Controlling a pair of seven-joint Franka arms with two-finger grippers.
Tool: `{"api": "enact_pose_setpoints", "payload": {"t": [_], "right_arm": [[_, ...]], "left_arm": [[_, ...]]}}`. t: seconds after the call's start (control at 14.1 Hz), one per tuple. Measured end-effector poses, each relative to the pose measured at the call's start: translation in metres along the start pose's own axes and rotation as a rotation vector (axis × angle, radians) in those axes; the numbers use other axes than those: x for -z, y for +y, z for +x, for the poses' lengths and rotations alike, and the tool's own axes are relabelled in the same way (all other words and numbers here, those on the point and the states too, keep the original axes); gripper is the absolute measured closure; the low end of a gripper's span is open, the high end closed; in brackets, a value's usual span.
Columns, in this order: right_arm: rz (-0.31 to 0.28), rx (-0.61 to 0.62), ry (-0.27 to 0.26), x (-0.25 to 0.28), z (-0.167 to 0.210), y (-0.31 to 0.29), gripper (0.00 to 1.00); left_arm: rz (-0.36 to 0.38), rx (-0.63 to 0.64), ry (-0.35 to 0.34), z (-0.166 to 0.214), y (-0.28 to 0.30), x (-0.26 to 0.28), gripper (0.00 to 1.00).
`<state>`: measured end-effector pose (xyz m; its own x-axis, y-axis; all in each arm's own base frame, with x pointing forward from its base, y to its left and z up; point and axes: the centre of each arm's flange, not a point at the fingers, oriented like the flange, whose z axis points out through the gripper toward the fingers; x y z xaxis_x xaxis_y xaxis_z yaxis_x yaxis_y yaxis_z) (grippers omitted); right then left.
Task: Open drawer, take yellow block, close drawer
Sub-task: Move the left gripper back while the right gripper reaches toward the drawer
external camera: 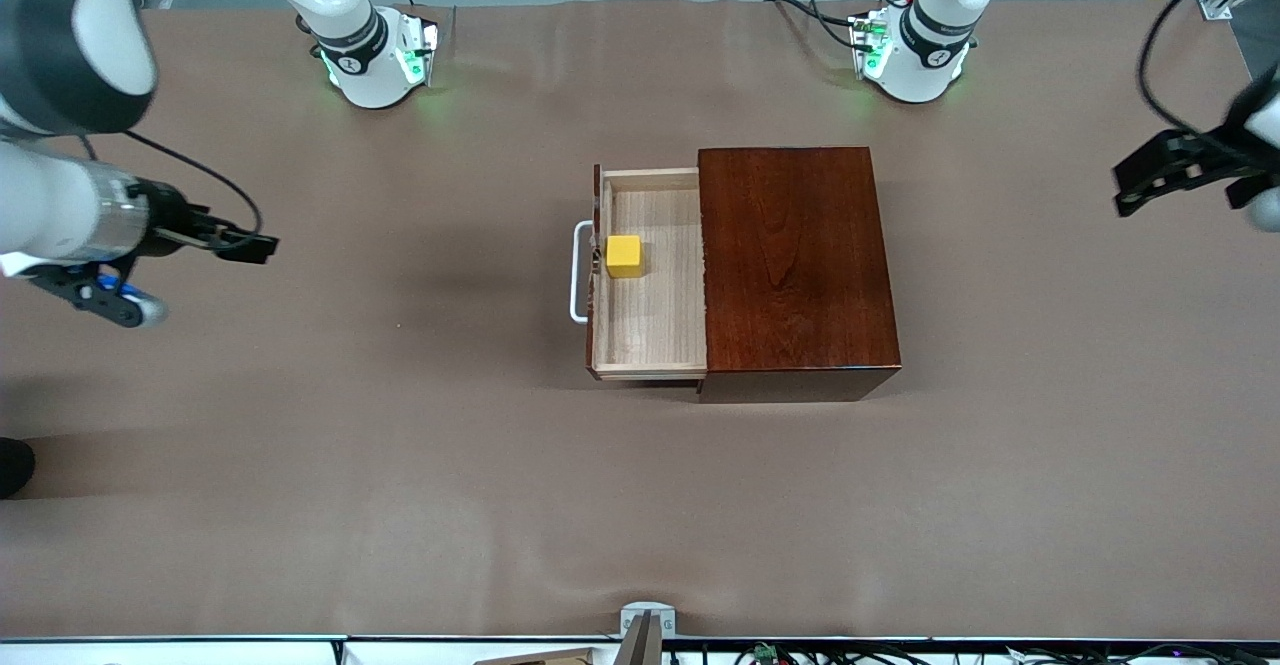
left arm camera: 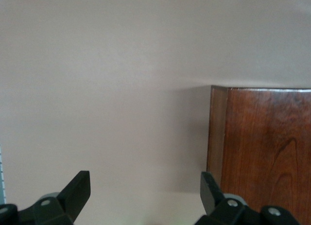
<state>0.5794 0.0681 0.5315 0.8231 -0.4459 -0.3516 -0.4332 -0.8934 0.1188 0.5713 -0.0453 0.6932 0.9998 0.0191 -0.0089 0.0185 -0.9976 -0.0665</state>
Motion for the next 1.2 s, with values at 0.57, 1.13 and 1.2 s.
{"api": "enact_pose_setpoints", "payload": {"t": [0.57, 1.13, 1.2], "right_arm": [[-0.015, -0.298, -0.022, -0.015, -0.073, -0.092, 0.00], [0.055, -0.600, -0.003, -0.060, -0.133, -0.187, 0.00], [0.062, -0.638, 0.005, -0.069, -0.142, -0.200, 0.00]], "left_arm": [[-0.011, -0.028, -0.005, -0.051, -0.014, -0.014, 0.00], [-0.010, -0.040, -0.004, -0.045, -0.007, -0.024, 0.00], [-0.010, -0.048, -0.004, -0.045, -0.003, -0.025, 0.00]]}}
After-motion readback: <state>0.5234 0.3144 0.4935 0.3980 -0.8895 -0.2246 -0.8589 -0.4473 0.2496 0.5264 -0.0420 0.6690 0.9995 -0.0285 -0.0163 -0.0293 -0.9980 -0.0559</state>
